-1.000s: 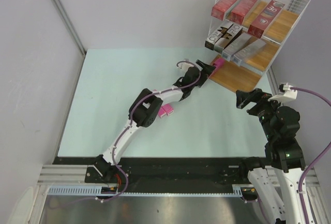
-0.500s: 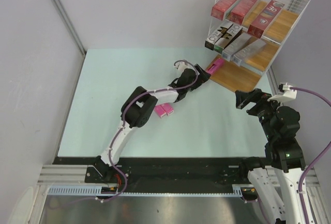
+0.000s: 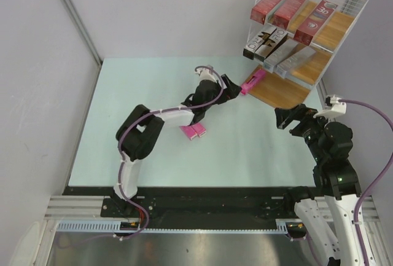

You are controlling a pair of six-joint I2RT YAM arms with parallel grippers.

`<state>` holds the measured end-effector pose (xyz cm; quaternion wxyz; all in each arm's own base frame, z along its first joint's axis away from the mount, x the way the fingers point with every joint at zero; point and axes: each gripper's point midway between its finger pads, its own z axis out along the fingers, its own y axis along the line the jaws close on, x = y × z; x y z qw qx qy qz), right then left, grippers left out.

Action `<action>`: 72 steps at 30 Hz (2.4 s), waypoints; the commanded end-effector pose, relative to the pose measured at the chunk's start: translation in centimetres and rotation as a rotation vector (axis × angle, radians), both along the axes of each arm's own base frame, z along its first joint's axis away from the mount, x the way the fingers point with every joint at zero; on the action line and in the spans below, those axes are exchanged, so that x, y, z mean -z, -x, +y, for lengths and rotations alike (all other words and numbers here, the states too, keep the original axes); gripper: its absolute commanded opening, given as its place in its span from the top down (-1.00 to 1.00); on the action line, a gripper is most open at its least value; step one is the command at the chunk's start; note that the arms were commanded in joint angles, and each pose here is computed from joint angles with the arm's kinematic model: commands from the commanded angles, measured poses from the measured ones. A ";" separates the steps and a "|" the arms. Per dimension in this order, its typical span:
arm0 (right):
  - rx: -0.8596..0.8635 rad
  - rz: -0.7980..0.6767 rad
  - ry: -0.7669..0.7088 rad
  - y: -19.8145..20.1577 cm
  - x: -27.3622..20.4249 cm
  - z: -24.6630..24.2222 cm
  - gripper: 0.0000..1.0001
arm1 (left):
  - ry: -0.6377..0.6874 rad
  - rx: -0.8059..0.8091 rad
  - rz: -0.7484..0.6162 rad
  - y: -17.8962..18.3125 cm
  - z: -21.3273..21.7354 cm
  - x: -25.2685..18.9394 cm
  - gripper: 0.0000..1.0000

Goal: Place and organize the toothpastes onto the shelf
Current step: Place the toothpaste on the shelf, then pick up the toothpaste from the center of the board.

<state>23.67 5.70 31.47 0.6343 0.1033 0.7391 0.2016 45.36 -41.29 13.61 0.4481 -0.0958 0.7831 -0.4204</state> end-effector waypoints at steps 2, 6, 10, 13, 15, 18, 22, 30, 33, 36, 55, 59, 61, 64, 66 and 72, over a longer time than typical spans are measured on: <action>-0.045 -0.014 -0.013 -0.4 -1.4 1.1 -0.99 | -0.086 0.031 -0.166 -0.2 4.4 -6.9 -0.99; -0.092 0.022 0.003 -1.6 -0.5 2.7 -0.99 | -0.196 -0.010 -0.156 0.2 9.4 -7.0 -0.99; -0.137 0.059 0.058 -2.6 0.9 5.3 -0.99 | -0.321 -0.078 -0.153 1.4 14.3 -7.8 -1.00; -0.183 0.079 0.096 -3.3 2.0 8.0 -0.99 | -0.420 -0.134 -0.147 2.8 18.0 -8.4 -0.99; -0.224 0.106 0.133 -4.0 3.3 10.3 -0.99 | -0.454 -0.162 -0.127 4.1 20.4 -8.4 -0.99; -0.300 0.163 0.173 -4.9 6.0 13.7 -0.99 | -0.477 -0.139 -0.087 6.1 22.6 -7.5 -1.00; -0.394 0.231 0.221 -5.5 9.7 17.6 -0.99 | -0.483 -0.123 -0.038 8.5 24.5 -5.9 -0.99; -0.575 0.322 0.273 -5.8 15.9 22.9 -0.97 | -0.513 -0.121 0.069 12.6 27.4 -1.5 -0.99; -0.633 0.347 0.274 -5.3 17.4 24.3 -0.93 | -0.510 -0.117 0.079 13.6 27.7 -0.9 -0.99; -0.693 0.331 0.284 -5.3 18.3 25.7 -0.93 | -0.514 -0.113 0.087 14.1 27.9 -0.5 -1.00; -0.650 0.428 0.362 -8.1 25.9 27.7 -0.73 | -0.459 -0.068 0.118 14.4 27.0 0.6 -0.99; -0.655 0.388 0.321 -9.1 26.0 29.0 -0.58 | -0.456 -0.073 0.117 14.5 27.1 0.7 -1.00; -0.648 0.377 0.318 -9.6 26.0 29.3 -0.57 | -0.452 -0.073 0.121 14.6 27.1 0.7 -0.99; -0.652 0.372 0.318 -10.0 26.5 29.8 -0.50 | -0.448 -0.068 0.123 14.7 27.0 0.9 -0.99; -0.659 0.380 0.318 -10.0 27.1 30.0 -0.44 | -0.446 -0.066 0.125 14.7 27.0 1.0 -0.99; -0.670 0.402 0.336 -10.0 28.2 30.2 0.00 | -0.449 -0.065 0.127 14.7 27.1 1.1 -0.99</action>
